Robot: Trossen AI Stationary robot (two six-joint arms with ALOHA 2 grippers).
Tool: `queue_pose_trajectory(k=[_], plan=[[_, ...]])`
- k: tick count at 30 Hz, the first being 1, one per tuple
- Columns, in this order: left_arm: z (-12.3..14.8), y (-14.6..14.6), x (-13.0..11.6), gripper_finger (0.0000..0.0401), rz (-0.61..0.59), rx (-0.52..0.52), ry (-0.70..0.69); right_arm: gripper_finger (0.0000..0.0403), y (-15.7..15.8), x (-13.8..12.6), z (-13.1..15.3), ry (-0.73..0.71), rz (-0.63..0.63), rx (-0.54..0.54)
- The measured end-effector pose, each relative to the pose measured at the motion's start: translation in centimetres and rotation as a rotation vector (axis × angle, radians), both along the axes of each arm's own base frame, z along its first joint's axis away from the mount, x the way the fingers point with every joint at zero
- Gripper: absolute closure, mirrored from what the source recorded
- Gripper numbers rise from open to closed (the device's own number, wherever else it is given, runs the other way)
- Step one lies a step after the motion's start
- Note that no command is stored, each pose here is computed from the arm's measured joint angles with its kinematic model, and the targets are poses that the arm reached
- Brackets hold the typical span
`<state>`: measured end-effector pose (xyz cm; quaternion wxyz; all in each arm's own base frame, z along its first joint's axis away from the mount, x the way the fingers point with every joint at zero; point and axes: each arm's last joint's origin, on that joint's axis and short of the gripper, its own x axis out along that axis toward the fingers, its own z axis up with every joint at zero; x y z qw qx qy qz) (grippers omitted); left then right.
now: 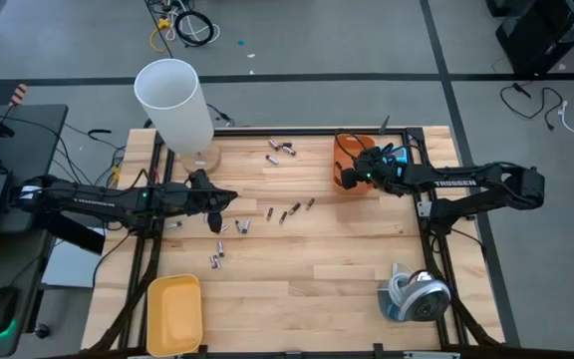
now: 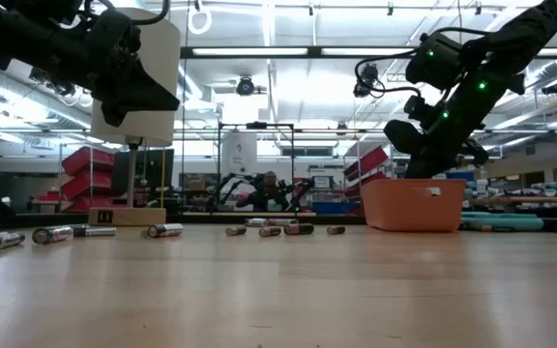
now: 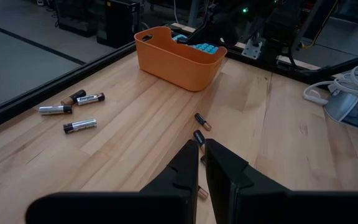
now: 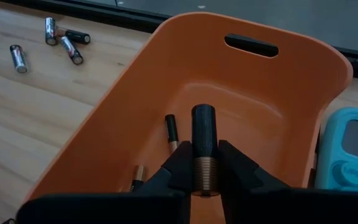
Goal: Sort batteries
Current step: Put the black battery into the orange bin
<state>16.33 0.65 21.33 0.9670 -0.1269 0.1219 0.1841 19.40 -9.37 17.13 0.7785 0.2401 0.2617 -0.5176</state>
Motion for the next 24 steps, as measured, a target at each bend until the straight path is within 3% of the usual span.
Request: queue_pose_trajectory(k=[24], plan=[[0.00,0.00,0.00,0.0371,0.000,0.000,0.000,0.0347,-0.01,0.01,0.02,-0.001,0.000,0.000]])
